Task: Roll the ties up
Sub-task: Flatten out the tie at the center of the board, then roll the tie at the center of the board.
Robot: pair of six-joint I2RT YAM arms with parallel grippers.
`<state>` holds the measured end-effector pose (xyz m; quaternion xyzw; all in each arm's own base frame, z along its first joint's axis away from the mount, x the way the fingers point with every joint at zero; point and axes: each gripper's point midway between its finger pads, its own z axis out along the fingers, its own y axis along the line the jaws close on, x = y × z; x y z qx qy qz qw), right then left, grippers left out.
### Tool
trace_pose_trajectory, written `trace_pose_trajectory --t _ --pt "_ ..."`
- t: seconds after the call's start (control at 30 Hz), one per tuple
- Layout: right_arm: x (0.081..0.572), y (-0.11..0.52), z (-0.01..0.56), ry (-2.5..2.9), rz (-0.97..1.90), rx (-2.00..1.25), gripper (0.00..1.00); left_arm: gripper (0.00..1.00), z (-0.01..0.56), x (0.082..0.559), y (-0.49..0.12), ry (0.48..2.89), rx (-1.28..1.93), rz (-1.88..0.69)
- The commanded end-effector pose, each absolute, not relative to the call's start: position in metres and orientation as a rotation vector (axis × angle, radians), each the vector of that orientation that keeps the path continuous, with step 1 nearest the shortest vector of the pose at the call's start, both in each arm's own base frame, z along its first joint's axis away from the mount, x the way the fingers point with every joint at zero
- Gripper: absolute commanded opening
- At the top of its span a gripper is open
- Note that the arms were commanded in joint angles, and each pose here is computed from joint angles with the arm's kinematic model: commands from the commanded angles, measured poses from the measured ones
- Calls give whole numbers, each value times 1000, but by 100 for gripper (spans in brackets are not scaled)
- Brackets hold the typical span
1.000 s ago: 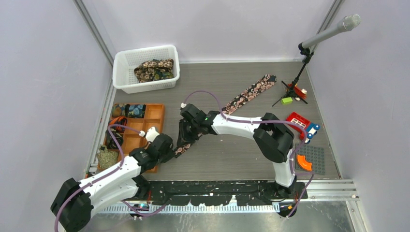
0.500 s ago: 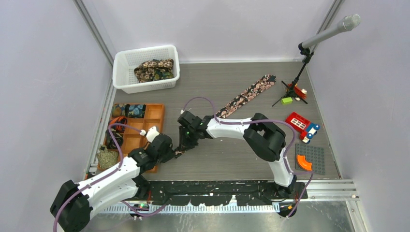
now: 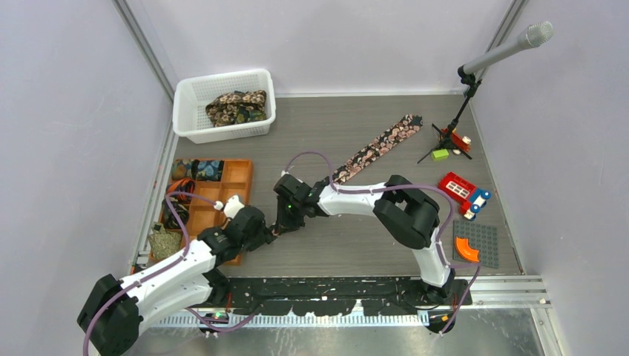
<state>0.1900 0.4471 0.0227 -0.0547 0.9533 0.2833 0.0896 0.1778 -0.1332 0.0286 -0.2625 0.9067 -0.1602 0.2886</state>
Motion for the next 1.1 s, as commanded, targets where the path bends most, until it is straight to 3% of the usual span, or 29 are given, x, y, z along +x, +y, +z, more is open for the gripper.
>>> trace_pose_trajectory --t 0.0,0.37,0.8,1.07 --pt "186 431 16 2843 742 -134 22 33 24 179 -129 2400 -764 -415" --pt "185 430 22 2824 761 -116 21 0 17 178 -129 2427 -778 -384" --pt "199 466 95 2634 997 -229 23 0 34 173 -124 2472 -588 -337" --pt "198 479 73 2676 1017 -226 22 0 44 166 -116 2469 -560 -323"
